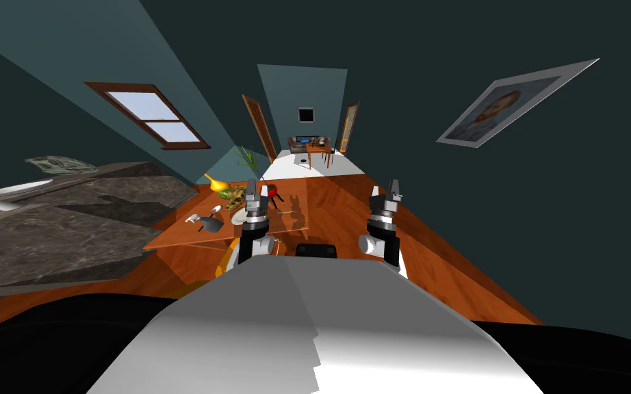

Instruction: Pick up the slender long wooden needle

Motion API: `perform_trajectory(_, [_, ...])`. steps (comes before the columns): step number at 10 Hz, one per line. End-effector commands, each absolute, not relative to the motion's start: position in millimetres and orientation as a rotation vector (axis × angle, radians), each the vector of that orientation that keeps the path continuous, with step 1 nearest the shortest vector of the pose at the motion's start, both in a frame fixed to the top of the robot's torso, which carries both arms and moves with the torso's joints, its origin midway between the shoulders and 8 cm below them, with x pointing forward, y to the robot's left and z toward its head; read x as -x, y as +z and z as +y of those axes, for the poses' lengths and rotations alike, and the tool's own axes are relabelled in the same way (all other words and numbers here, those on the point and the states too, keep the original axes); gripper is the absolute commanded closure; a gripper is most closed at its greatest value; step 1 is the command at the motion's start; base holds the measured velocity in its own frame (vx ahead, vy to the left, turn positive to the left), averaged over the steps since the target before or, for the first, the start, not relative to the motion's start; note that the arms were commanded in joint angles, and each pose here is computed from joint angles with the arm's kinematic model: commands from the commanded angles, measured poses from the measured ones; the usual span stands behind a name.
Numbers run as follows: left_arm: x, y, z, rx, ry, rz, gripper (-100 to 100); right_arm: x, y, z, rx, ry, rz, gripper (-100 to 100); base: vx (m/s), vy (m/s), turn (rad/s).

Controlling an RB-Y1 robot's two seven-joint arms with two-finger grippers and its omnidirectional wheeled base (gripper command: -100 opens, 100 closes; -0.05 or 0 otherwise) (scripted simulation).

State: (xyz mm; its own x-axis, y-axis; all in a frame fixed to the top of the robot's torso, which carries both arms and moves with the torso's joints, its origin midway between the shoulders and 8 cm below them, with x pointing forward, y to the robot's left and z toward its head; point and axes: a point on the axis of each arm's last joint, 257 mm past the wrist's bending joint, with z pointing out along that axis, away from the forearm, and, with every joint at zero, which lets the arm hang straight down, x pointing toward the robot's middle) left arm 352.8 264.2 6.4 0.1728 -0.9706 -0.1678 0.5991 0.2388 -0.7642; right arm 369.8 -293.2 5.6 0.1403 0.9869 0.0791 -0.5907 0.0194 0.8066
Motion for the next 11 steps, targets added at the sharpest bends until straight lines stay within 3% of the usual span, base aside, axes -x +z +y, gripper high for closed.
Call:
perform_trajectory(1, [-356.4, -1.0, 268.7, 0.62, -1.199, 0.768, -100, -369.8, 5.6, -293.2, -0.828, 1.351, 0.613, 0, -0.011, -0.034, 0.012])
perform_trajectory(11, [-389.2, -83.1, 322.8, 0.736, -1.021, 0.999, -100, -369.8, 5.6, -293.2, -0.828, 1.351, 0.612, 0, -0.012, -0.089, 0.007])
